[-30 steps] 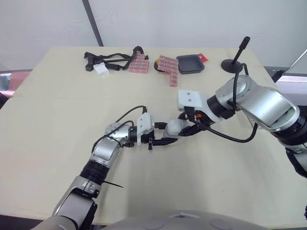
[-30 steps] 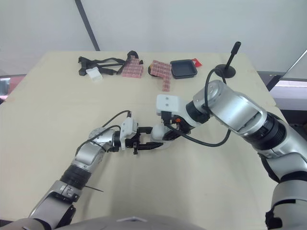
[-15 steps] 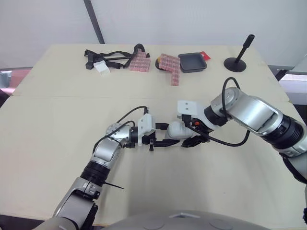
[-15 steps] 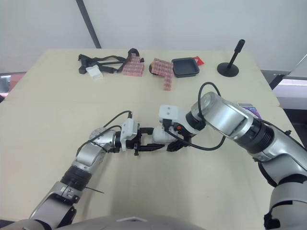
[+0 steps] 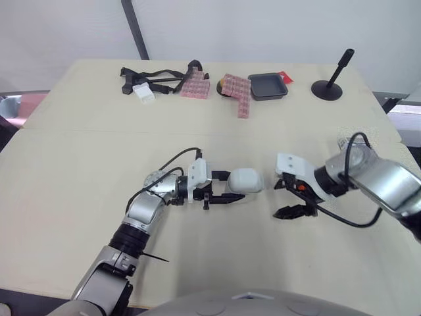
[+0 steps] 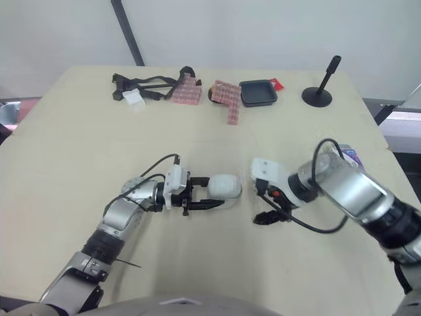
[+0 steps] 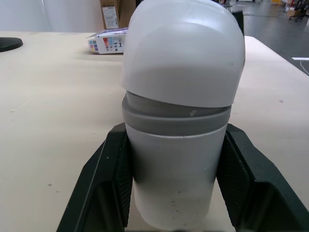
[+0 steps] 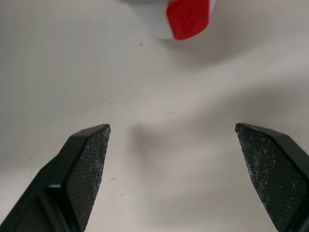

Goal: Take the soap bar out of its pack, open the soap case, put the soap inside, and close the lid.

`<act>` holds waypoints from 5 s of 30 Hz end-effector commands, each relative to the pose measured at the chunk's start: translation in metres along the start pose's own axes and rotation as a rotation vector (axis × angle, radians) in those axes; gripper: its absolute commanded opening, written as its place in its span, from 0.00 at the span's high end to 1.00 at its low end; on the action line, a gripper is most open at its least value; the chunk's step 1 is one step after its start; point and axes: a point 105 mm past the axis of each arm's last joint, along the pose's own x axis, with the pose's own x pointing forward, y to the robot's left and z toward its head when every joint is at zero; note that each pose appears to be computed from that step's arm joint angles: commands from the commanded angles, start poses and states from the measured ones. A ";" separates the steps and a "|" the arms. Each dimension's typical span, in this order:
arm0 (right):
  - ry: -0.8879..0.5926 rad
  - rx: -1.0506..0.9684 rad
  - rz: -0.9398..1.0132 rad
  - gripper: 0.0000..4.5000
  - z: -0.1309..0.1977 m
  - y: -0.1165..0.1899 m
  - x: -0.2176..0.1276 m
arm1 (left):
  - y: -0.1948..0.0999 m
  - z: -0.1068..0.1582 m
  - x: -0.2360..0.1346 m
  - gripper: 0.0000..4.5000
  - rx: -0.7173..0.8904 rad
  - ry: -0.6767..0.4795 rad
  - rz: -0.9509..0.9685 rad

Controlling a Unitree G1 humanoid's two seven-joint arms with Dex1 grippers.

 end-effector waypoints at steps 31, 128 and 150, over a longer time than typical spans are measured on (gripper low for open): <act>-0.629 -0.034 -0.474 1.00 -0.082 -0.010 -0.042 | 0.006 0.012 -0.012 0.59 0.077 -0.036 0.033; -0.566 -0.301 -0.140 1.00 0.060 0.003 0.007 | 0.007 0.007 -0.015 0.59 0.096 -0.043 0.101; -0.754 -0.227 -0.277 0.31 0.018 -0.001 -0.056 | 0.010 0.009 -0.019 0.59 0.104 -0.045 0.114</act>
